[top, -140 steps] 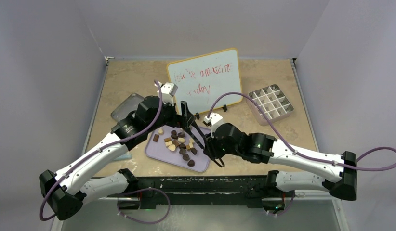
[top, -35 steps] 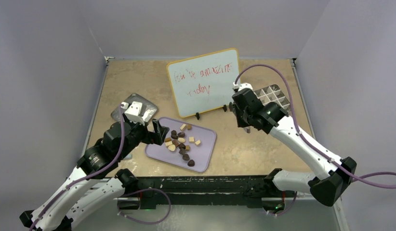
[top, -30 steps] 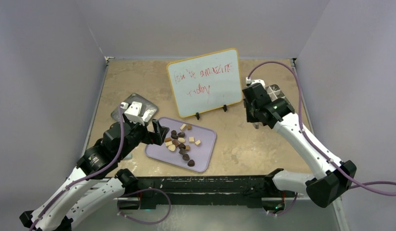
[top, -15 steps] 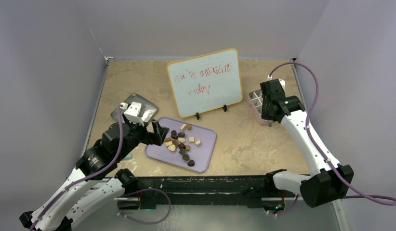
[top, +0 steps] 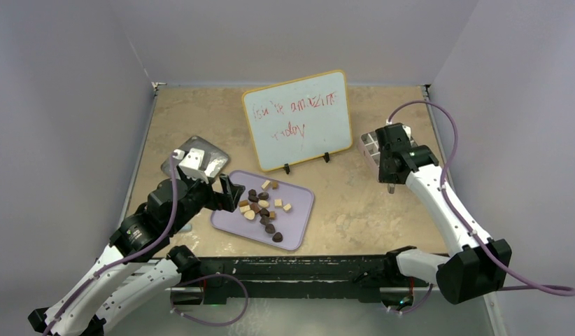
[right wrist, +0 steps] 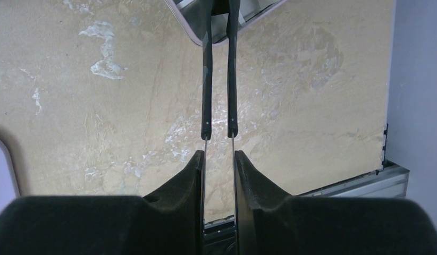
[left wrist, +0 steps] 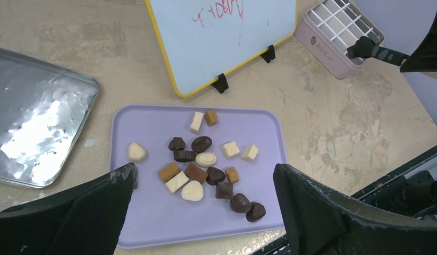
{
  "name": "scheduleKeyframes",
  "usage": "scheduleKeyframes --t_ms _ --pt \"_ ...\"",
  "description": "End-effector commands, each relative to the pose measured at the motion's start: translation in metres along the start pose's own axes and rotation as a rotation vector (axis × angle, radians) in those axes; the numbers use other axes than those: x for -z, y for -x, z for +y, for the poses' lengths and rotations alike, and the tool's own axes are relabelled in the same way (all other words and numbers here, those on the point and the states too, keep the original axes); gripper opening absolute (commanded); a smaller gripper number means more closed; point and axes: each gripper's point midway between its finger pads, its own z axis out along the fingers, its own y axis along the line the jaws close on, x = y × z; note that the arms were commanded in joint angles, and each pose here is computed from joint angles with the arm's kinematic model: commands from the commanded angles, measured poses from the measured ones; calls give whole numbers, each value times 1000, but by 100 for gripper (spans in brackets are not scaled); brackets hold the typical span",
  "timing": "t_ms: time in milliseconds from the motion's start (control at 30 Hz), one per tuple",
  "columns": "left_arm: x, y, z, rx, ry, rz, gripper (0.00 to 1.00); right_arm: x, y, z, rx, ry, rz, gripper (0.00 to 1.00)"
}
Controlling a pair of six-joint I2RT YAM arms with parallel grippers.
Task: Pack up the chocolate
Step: Place the fake chocolate in the packing box.
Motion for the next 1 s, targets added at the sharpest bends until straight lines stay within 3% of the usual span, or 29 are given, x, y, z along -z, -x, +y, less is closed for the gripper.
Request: scheduleKeyframes --t_ms 0,500,733,967 --pt "-1 3 1 -11 3 -14 100 6 -6 -2 -18 14 -4 17" --pt "-3 1 1 -13 8 -6 100 25 2 -10 -37 16 -47 36" --pt "-4 -1 0 -16 4 4 100 34 15 -10 -53 23 -85 36" --pt "-4 0 1 -15 6 -2 100 49 17 28 2 274 -109 33"
